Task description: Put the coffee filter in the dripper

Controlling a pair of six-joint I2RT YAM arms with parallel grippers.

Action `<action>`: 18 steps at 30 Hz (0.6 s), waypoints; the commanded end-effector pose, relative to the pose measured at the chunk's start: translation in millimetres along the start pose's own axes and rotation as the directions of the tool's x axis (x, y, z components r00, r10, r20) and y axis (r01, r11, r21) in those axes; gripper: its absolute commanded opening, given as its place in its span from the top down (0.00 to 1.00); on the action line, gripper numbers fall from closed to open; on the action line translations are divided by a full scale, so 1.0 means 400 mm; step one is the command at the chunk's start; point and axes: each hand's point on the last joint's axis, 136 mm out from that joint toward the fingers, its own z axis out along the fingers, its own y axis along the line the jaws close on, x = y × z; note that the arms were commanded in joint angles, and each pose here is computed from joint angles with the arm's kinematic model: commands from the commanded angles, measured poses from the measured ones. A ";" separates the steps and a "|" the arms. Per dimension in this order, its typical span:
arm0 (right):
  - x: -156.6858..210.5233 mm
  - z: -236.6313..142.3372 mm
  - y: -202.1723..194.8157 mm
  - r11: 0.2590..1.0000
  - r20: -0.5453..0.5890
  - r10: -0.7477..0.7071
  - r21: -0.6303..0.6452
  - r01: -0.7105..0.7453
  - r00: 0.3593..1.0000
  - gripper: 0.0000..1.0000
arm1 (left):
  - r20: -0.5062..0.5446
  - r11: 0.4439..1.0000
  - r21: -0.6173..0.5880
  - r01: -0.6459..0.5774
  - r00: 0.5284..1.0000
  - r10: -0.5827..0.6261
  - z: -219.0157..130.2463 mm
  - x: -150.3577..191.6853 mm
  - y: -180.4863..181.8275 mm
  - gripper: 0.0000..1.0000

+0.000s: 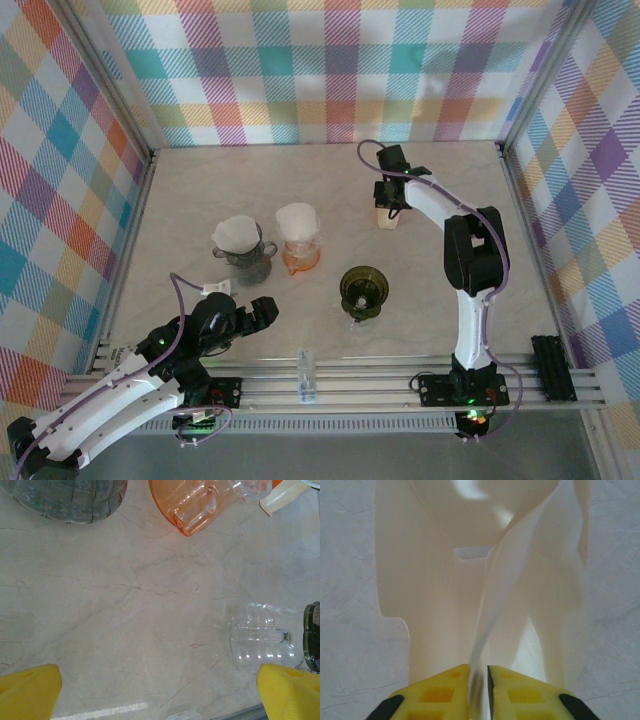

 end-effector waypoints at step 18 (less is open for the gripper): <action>0.045 -0.281 0.017 0.982 0.084 0.024 -0.190 -0.008 0.996 1.00 | 0.034 0.998 0.061 -0.022 0.999 0.020 -0.023 -0.032 -0.049 0.00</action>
